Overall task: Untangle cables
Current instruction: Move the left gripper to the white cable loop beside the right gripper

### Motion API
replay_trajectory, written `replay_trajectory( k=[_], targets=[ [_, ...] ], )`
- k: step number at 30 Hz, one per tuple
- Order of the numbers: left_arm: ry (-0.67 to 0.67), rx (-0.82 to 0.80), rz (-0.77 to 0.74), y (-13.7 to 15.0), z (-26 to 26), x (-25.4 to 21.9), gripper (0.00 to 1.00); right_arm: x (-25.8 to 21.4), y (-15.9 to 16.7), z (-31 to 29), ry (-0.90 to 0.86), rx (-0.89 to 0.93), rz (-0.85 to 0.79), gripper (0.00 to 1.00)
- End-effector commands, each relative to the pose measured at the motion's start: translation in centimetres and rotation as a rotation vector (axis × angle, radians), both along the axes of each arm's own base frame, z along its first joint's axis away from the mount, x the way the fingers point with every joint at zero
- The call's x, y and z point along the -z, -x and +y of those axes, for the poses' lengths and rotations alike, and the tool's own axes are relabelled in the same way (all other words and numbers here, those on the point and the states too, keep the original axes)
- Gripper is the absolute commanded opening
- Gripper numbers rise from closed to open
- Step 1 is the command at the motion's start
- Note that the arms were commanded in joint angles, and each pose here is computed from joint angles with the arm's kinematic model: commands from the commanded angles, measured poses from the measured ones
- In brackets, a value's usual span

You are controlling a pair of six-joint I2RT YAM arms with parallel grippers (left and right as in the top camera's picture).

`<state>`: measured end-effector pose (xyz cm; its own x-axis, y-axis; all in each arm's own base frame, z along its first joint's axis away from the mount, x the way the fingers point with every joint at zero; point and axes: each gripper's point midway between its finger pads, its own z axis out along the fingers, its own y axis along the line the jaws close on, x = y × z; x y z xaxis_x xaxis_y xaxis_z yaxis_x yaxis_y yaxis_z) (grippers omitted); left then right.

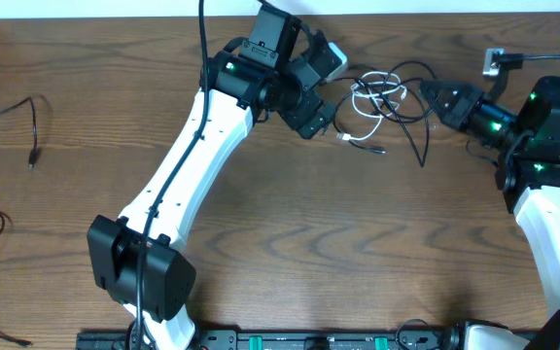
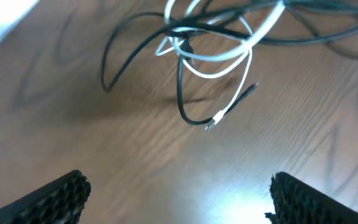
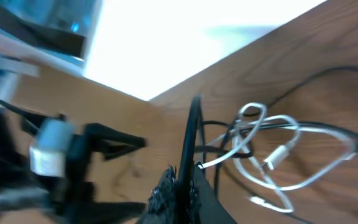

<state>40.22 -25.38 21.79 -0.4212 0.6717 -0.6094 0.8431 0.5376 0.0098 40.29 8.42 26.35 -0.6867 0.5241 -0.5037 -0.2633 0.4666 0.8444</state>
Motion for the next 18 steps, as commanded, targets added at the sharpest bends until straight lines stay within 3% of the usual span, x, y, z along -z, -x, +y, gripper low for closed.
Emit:
replay_trajectory(
  k=[1,6,18],
  targets=[
    [-0.077,0.256,-0.116,0.6,-1.0,0.9,0.94,-2.3,1.2,1.1,-0.185,-0.06,0.11,0.01],
    [-0.129,0.428,-0.236,1.0,-2.1,0.6,0.94,-3.4,2.1,1.9,-0.223,-0.138,0.102,0.01],
    [-0.097,0.492,-0.26,2.6,-5.1,0.2,0.92,-3.3,1.5,1.5,-0.232,-0.094,0.115,0.01]
  ],
)
